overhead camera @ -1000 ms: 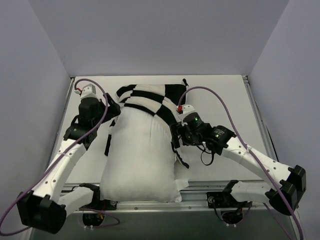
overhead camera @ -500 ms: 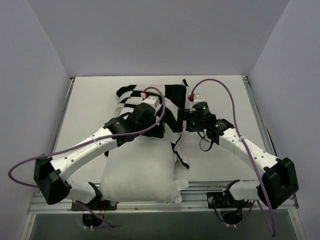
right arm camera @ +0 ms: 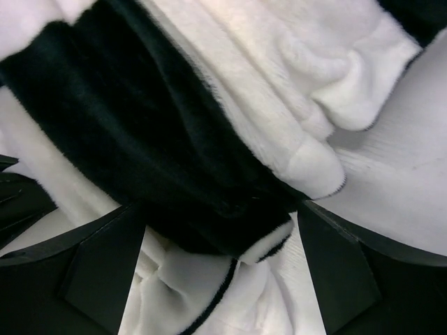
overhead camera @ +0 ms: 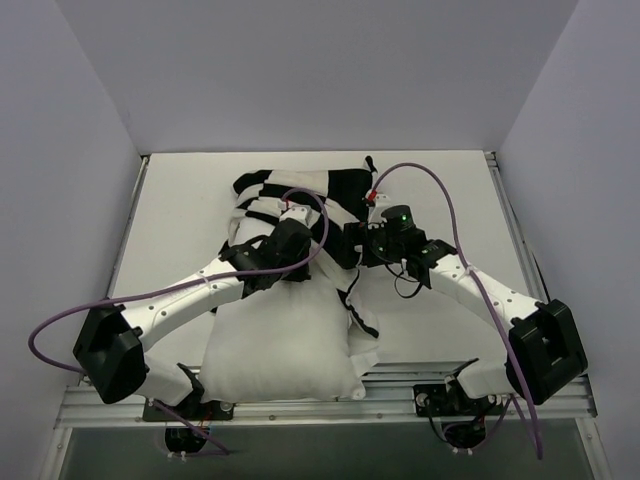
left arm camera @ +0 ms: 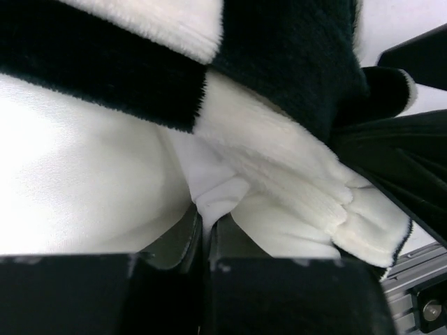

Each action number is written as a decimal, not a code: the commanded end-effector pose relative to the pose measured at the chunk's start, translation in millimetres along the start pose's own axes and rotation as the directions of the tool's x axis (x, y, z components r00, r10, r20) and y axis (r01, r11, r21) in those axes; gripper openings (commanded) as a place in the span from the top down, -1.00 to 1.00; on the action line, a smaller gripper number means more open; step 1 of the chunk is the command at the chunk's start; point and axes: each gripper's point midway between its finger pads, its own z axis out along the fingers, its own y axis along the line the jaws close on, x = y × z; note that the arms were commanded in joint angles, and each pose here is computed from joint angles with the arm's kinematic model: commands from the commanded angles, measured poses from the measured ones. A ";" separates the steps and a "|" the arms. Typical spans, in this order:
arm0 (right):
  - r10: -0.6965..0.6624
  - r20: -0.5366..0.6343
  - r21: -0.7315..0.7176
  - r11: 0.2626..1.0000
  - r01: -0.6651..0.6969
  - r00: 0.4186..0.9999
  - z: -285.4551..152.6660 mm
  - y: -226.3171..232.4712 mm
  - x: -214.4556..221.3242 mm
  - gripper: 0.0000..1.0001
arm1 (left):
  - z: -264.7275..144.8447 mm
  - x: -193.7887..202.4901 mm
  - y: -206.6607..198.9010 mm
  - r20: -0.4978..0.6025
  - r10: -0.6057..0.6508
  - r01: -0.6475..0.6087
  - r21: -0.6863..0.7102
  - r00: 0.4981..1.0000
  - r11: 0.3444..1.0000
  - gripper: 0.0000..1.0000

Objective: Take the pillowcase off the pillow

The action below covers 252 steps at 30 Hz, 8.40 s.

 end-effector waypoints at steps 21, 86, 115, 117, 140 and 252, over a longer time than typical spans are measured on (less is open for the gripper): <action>-0.177 0.067 -0.219 0.957 0.188 0.982 -23.5 81.7 -23.0 -0.64 | -29.0 -16.0 4.6 -0.004 0.086 -0.086 0.039 0.996 0.996 0.95; 0.209 0.413 0.501 0.761 -0.413 0.886 -94.7 -200.5 -160.1 0.85 | -109.1 33.6 -1.1 -0.102 0.176 -0.136 0.315 0.979 0.939 0.95; 0.274 0.344 0.228 0.903 -0.363 0.898 -122.2 -80.5 -51.3 1.00 | -47.1 -115.7 -9.1 0.168 0.438 -0.460 0.123 0.883 0.879 0.05; 0.271 0.330 0.229 0.906 -0.355 0.904 -117.2 -82.3 -46.0 1.00 | -54.5 -94.7 -34.9 0.223 0.539 -0.578 0.189 0.813 0.794 -0.42; 0.241 0.205 0.094 0.960 -0.264 0.949 -101.3 -54.1 -27.1 1.00 | 29.7 -22.8 -108.1 0.154 0.653 -0.669 0.239 0.741 0.703 0.73; -0.129 0.523 0.562 0.795 -0.227 0.842 -266.9 -18.8 -134.2 -0.99 | -312.2 -129.7 147.6 0.600 0.010 0.133 -0.194 0.800 0.972 -0.88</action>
